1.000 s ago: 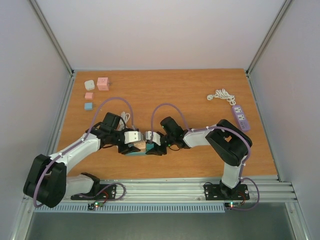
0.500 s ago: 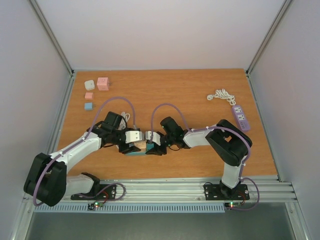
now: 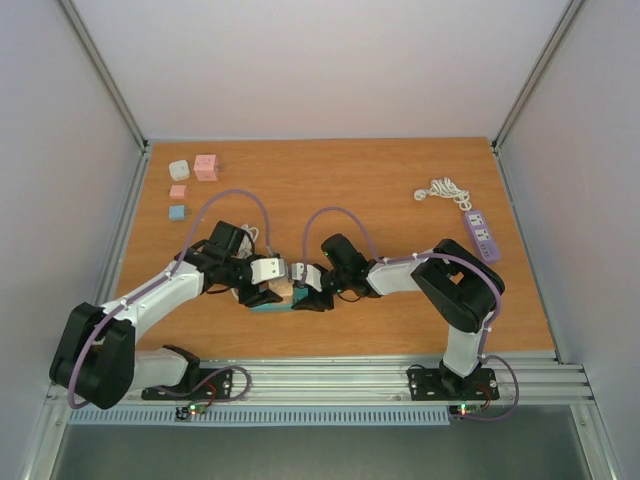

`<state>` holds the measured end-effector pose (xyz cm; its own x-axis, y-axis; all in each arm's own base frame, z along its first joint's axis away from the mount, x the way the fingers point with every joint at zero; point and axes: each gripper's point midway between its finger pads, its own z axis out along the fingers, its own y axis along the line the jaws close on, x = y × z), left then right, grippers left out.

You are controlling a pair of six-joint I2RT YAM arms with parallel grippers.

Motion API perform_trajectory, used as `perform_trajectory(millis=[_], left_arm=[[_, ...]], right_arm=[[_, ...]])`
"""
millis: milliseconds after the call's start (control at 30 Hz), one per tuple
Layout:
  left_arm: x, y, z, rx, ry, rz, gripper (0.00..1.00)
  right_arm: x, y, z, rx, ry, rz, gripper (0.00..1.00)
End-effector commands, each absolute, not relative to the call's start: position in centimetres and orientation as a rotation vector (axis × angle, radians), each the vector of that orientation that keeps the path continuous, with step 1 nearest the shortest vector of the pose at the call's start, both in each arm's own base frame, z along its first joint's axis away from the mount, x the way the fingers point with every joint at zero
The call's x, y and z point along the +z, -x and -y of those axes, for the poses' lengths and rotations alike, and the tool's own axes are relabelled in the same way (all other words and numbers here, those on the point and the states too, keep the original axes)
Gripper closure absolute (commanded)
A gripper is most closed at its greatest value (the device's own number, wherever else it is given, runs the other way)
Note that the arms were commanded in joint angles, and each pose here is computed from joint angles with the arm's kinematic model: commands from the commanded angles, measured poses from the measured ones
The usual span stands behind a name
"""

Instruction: Pull the plug off the socket

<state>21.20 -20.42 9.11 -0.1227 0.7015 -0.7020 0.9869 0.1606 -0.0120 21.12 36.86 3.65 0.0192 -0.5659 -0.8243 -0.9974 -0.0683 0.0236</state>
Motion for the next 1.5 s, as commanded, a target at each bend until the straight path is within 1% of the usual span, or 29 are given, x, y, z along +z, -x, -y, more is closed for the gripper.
perform_trajectory(millis=[0,167,367,567,767,1033,1100,1267,1333,1367,1467], left_arm=[[13.8,-22.2,22.9,-0.755,-1.561,-1.674,0.73],[13.2,-20.8,22.2,-0.697,-1.655,-1.601,0.73],[12.2,-21.0,21.4,-0.584,-1.712,-1.571,0.73],[13.0,-21.3,21.8,-0.646,-1.641,-1.605,0.73],[14.2,-22.8,20.6,-0.654,-1.58,-1.649,0.73],[16.4,-24.2,19.7,-0.743,-1.462,-1.681,0.73],[16.9,-24.8,19.5,-0.749,-1.425,-1.686,0.73],[18.4,-26.6,18.9,-0.799,-1.281,-1.747,0.73],[18.8,-27.4,18.3,-0.806,-1.231,-1.772,0.73],[19.1,-27.9,17.9,-0.803,-1.198,-1.786,0.72],[19.9,-29.6,16.2,-0.789,-1.103,-1.81,0.72]], right_arm=[[1.7,-20.6,-35.7,0.873,1.724,-1.681,0.64],[1.5,-20.8,-35.8,0.868,1.718,-1.694,0.65],[1.0,-20.8,-35.7,0.861,1.724,-1.706,0.65],[0.9,-20.9,-35.7,0.856,1.723,-1.713,0.65],[1.5,-21.0,-35.6,0.856,1.713,-1.709,0.65],[2.4,-21.4,-34.7,0.861,1.702,-1.734,0.64],[2.5,-21.3,-34.4,0.854,1.703,-1.738,0.62],[2.6,-21.5,-33.8,0.839,1.684,-1.76,0.52],[2.9,-21.6,-33.7,0.842,1.67,-1.766,0.46],[3.1,-21.6,-33.7,0.844,1.662,-1.768,0.4],[4.1,-21.8,-33.9,0.854,1.64,-1.759,0.33]])
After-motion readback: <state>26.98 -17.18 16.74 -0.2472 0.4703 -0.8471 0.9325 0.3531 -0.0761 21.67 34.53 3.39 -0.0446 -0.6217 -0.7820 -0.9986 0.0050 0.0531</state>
